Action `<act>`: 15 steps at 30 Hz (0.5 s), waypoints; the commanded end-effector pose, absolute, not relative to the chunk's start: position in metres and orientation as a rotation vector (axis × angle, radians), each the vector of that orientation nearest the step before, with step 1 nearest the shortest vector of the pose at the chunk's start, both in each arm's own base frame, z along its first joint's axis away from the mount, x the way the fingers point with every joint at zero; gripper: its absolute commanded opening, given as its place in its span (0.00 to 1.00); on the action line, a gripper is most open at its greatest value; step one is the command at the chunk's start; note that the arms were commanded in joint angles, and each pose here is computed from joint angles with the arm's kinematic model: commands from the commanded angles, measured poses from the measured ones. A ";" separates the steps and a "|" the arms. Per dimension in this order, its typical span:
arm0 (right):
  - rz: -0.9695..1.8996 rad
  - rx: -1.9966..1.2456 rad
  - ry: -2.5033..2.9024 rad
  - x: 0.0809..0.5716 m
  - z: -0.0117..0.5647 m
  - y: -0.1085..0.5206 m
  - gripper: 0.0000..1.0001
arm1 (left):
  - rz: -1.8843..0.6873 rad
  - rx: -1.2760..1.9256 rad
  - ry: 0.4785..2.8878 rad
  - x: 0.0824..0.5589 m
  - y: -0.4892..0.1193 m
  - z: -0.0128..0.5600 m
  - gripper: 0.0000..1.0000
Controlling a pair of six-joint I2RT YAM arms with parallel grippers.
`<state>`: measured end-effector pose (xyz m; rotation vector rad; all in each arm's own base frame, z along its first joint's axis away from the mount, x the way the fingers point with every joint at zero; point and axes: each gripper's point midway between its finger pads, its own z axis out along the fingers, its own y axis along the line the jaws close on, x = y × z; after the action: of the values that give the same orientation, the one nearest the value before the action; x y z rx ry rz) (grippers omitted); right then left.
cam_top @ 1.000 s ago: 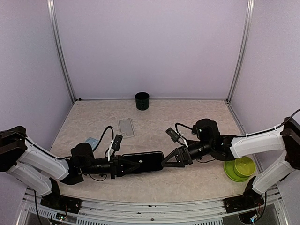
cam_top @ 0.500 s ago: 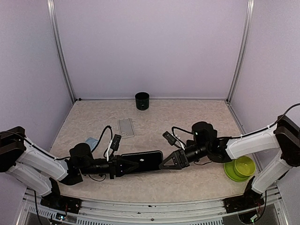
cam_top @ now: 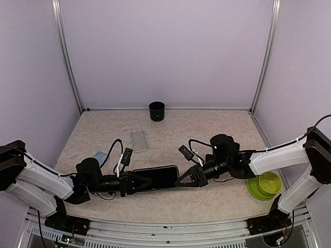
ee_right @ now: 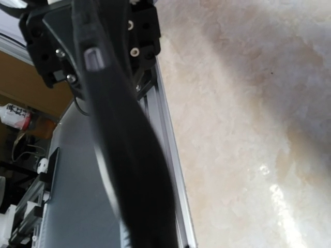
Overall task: Put the phone into the phone case
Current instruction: Press the corner of the phone case at the bottom right corner of the phone case.
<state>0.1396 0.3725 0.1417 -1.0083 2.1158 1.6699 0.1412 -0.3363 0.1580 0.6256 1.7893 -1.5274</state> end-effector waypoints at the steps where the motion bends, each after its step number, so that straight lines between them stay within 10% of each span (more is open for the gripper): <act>1: 1.624 -0.999 2.090 0.144 0.162 0.376 0.00 | -1.478 0.634 1.687 0.150 -0.338 0.181 0.00; 8: 1.629 -1.063 2.010 0.134 0.177 0.367 0.00 | -1.482 0.660 1.673 0.146 -0.338 0.182 0.00; 15: 1.631 -1.093 1.922 0.127 0.198 0.354 0.37 | -1.485 0.672 1.661 0.145 -0.338 0.186 0.00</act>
<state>0.1341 0.3622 0.1764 -1.0567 2.0089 1.6173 0.1384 -0.3392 0.1814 0.6715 1.6870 -1.5320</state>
